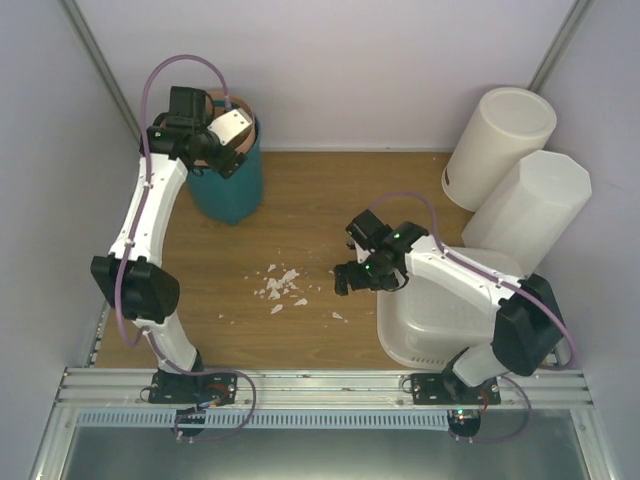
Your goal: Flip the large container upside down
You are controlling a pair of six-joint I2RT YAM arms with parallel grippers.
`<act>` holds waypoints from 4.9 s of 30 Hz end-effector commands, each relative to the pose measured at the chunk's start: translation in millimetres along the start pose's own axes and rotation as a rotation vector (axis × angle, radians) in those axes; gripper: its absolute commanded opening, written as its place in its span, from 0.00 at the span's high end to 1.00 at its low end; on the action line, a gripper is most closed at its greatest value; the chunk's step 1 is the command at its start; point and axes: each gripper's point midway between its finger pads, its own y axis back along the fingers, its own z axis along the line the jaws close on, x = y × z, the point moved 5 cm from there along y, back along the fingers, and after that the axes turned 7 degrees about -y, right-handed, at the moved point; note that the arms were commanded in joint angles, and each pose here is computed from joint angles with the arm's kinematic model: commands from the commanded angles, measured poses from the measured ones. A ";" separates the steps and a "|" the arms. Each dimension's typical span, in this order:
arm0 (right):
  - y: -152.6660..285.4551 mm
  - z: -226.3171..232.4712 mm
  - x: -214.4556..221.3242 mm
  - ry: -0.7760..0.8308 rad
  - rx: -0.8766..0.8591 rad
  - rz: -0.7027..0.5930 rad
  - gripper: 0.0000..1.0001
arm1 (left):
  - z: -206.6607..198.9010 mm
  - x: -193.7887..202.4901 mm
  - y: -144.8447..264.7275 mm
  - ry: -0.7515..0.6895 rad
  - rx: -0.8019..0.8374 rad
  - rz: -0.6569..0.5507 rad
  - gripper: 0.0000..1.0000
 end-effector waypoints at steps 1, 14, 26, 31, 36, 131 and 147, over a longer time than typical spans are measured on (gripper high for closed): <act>-0.5 -36.4 17.1 -0.099 0.169 0.033 0.00 | 17.6 20.0 3.0 -0.110 0.002 0.089 0.01; 18.7 -116.8 24.8 -0.331 0.475 -0.002 0.00 | 56.4 25.4 66.8 -0.423 -0.150 0.073 0.01; 19.2 -145.7 28.4 -0.430 0.518 -0.028 0.00 | 97.9 36.2 160.2 -0.542 -0.411 0.022 0.01; 21.3 -150.1 25.6 -0.441 0.510 -0.043 0.00 | 107.8 78.5 147.0 -0.560 -0.347 0.101 0.01; 40.7 -106.0 -13.7 -0.364 0.241 -0.190 0.00 | 100.4 100.2 128.6 -0.608 -0.221 0.085 0.01; 53.0 -32.4 -78.3 -0.137 0.001 -0.359 0.00 | 68.7 86.7 19.0 -0.779 -0.504 -0.457 0.41; 51.0 -31.3 -80.6 -0.135 -0.007 -0.364 0.00 | 84.3 85.7 -32.9 -0.906 -0.563 -0.457 0.14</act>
